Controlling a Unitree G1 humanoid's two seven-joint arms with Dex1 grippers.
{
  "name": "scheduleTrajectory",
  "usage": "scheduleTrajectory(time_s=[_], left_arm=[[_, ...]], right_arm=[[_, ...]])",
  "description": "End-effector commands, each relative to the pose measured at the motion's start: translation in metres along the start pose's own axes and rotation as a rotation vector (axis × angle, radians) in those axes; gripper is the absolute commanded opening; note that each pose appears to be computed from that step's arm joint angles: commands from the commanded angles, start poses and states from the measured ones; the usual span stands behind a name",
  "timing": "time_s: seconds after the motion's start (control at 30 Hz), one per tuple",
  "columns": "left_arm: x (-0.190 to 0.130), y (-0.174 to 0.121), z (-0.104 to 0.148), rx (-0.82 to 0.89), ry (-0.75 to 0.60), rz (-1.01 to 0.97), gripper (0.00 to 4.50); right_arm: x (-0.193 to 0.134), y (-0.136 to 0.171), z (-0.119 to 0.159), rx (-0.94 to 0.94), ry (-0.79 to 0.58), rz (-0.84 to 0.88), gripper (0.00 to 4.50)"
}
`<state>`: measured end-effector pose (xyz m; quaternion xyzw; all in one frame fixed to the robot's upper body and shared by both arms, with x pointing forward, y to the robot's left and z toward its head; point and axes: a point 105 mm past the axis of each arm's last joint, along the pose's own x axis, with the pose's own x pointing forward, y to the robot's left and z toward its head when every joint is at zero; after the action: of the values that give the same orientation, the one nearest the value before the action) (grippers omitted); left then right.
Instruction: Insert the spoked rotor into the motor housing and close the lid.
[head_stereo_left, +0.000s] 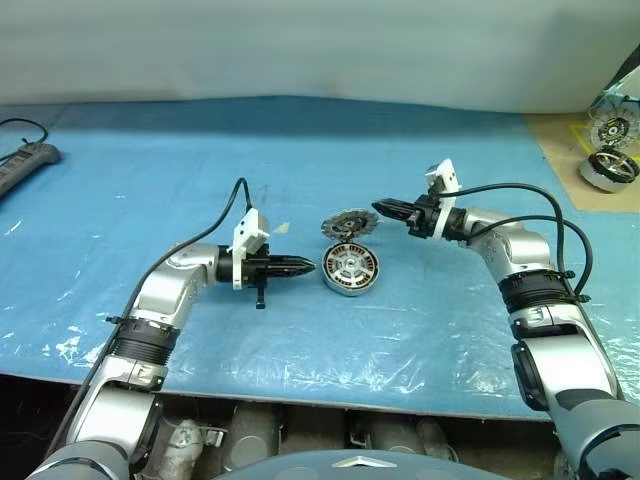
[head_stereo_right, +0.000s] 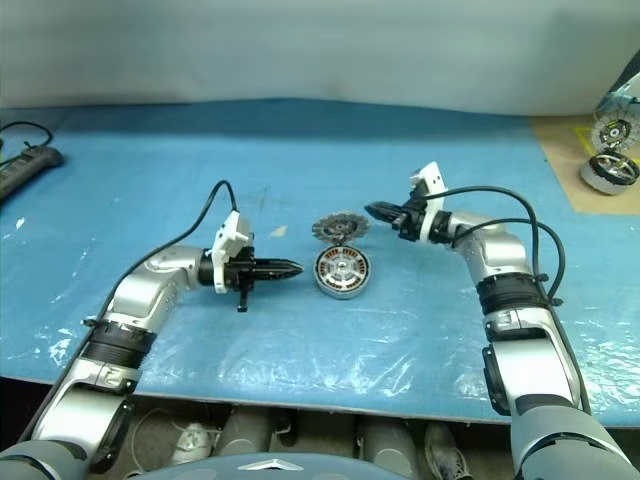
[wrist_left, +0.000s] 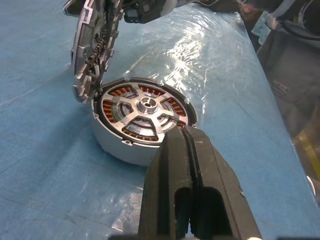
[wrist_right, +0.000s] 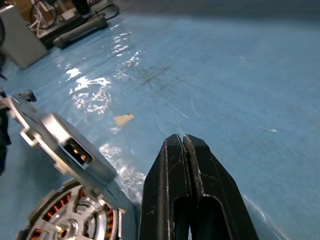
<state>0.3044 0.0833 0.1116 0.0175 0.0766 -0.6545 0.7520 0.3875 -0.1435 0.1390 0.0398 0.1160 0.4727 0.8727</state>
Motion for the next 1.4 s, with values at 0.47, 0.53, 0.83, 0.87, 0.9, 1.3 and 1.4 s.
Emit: scheduleTrajectory(time_s=[0.47, 0.53, 0.83, 0.87, 0.9, 1.3, 1.4], left_arm=[[-0.005, -0.001, 0.014, 0.003, -0.024, -0.018, 0.05], [-0.006, 0.0, 0.013, 0.005, -0.015, -0.014, 0.05], [-0.004, -0.003, 0.011, 0.011, -0.013, -0.013, 0.05], [-0.004, -0.003, 0.012, 0.01, -0.019, -0.009, 0.05], [-0.003, -0.002, 0.013, 0.008, -0.029, -0.001, 0.05], [0.001, -0.009, 0.018, -0.054, -0.078, 0.013, 0.0], [0.0, -0.009, 0.022, -0.051, -0.075, 0.022, 0.0]], right_arm=[[0.006, 0.079, -0.025, -0.167, 0.261, 0.323, 0.0], [0.002, 0.079, -0.039, -0.187, 0.311, 0.316, 0.0], [-0.01, 0.076, -0.071, -0.27, 0.318, 0.184, 0.0], [-0.009, 0.075, -0.06, -0.266, 0.252, 0.149, 0.0], [-0.01, 0.075, -0.051, -0.263, 0.201, 0.121, 0.0], [-0.012, 0.096, -0.024, -0.2, 0.002, 0.093, 3.74], [-0.006, 0.089, -0.031, -0.213, 0.046, 0.056, 4.47]])
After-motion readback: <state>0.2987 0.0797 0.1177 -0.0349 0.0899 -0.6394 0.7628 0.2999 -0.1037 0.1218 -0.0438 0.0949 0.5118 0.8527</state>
